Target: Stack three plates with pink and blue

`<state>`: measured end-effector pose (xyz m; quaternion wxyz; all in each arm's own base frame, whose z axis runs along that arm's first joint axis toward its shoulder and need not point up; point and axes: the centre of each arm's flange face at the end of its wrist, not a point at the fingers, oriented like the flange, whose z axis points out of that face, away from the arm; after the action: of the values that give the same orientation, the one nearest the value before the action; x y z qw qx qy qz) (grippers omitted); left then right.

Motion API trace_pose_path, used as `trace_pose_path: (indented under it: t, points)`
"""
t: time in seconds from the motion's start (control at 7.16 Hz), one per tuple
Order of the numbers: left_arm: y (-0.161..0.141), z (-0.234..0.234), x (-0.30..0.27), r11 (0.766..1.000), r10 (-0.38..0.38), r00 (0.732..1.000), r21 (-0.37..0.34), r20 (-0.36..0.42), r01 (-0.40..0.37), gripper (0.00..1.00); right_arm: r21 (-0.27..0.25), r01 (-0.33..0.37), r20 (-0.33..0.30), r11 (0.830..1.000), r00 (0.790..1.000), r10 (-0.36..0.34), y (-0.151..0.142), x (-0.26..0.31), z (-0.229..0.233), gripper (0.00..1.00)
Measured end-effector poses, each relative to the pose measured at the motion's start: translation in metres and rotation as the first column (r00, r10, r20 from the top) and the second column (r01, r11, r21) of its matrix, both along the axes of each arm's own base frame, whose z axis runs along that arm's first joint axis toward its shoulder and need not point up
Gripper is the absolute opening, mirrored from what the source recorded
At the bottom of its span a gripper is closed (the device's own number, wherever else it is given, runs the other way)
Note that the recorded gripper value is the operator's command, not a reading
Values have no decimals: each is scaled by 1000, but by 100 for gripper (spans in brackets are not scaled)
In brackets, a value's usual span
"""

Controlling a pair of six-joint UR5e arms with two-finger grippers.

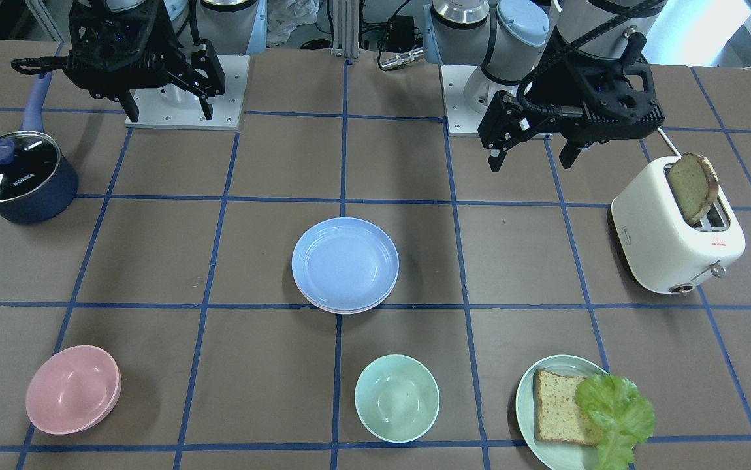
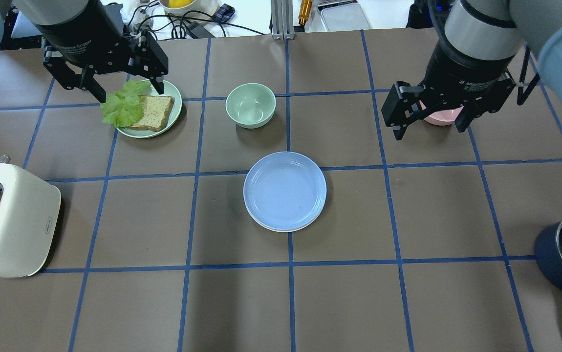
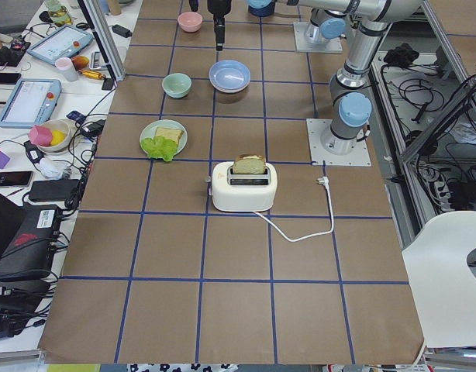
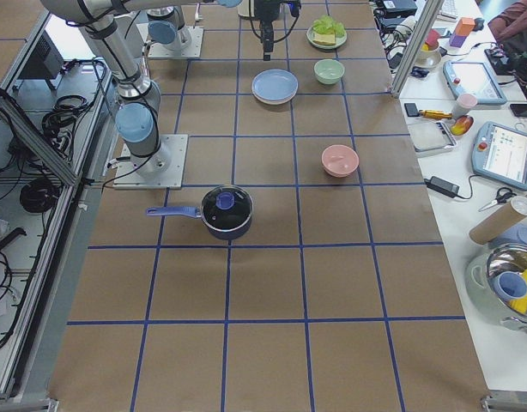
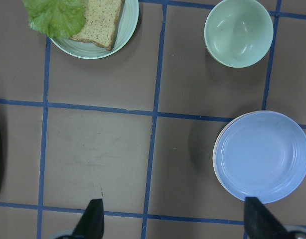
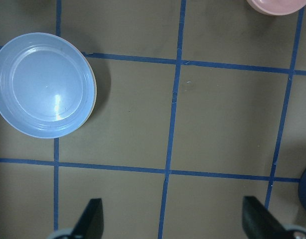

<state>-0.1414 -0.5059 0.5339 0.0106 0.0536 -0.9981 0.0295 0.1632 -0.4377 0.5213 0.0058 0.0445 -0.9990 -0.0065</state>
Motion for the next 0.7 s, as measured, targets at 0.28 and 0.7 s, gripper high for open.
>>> trace_pose_path:
  t: [0.28, 0.7]
  points:
    - [0, 0, 0, 1000, 0, 1000, -1, -1, 0, 100, -2, 1, 14, 1000, 1000, -1, -4, 1, -1, 97]
    - [0, 1, 0, 1000, 0, 1000, -6, -2, 0, 100, 3, 19, 19, 1000, 1000, -19, -13, -6, -5, 97]
